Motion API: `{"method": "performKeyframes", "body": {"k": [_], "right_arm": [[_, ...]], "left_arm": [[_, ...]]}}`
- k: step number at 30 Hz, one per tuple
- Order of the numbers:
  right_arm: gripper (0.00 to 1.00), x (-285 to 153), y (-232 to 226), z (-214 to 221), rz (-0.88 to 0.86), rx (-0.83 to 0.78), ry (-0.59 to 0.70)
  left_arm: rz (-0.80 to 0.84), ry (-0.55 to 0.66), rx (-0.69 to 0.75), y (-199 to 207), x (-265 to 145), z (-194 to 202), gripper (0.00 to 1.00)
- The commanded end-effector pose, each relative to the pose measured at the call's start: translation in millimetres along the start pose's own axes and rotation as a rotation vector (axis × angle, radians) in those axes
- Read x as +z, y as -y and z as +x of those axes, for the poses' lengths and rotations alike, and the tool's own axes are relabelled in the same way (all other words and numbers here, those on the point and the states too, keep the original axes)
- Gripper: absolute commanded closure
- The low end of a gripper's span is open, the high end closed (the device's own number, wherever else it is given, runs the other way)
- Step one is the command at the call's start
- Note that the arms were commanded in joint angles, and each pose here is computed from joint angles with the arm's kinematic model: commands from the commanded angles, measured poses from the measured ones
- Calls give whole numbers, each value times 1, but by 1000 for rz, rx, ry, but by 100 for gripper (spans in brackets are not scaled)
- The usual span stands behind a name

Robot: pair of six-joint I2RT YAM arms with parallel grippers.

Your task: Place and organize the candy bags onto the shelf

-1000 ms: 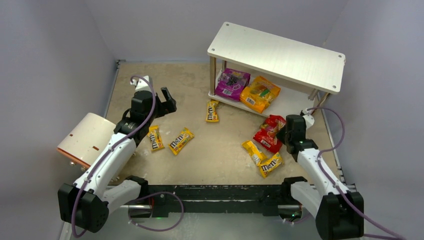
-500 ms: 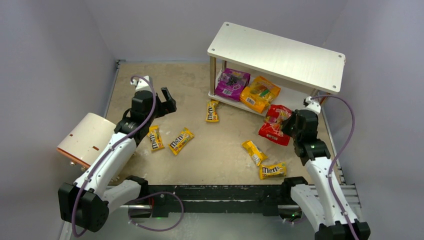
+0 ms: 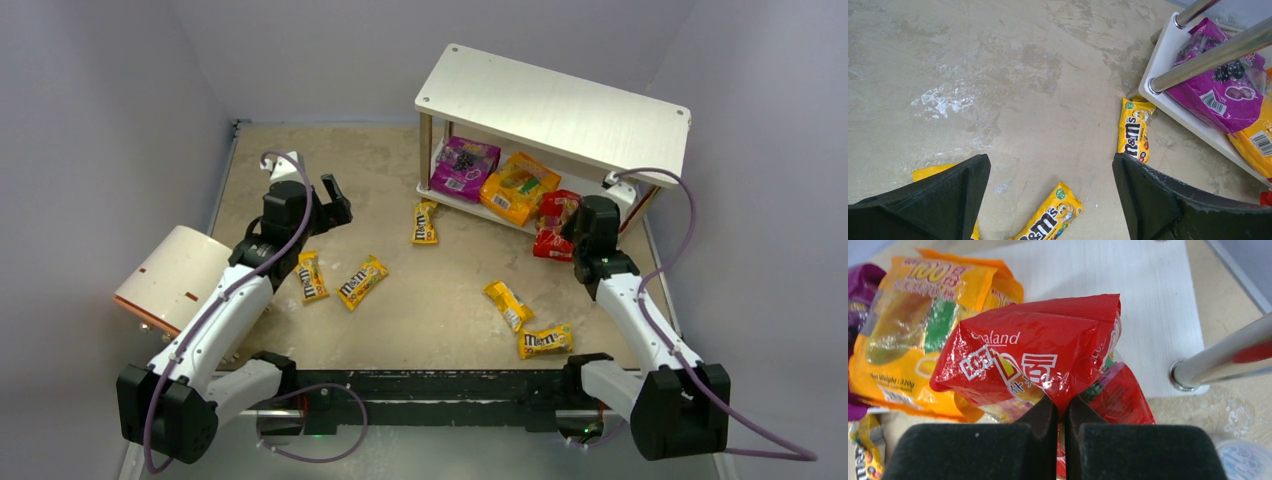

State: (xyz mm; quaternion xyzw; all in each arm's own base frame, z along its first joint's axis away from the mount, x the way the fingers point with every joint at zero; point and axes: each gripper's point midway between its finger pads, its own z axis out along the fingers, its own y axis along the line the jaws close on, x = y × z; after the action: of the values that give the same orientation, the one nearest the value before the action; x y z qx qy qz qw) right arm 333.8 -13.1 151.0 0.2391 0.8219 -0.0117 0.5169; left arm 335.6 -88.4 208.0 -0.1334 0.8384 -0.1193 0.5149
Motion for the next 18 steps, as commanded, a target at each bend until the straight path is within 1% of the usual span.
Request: {"method": "performKeyframes", "body": {"k": [1,3,5,6,9,13,18], "right_arm": [[100,5,-6,-74,32,118,289],[100,9,1,-70,76,141,289],[96,13,9,-67,129,175,292],[95,15,13,-66,153,188,295],[97,22,19,-65,206,221,303],[98,29,28,-60,299,280,281],[98,32,29,-57,316,387,286]], "left_arm": [[12,47,1,7,-3,-20,0],[13,47,0,8,-3,-20,0],[14,47,-1,8,-3,-20,0],[14,45,-1,8,-3,-19,0],[16,44,-1,8,-3,-19,0],[10,38,-1,7,-2,-18,0],[14,36,-5,8,-2,-18,0]]}}
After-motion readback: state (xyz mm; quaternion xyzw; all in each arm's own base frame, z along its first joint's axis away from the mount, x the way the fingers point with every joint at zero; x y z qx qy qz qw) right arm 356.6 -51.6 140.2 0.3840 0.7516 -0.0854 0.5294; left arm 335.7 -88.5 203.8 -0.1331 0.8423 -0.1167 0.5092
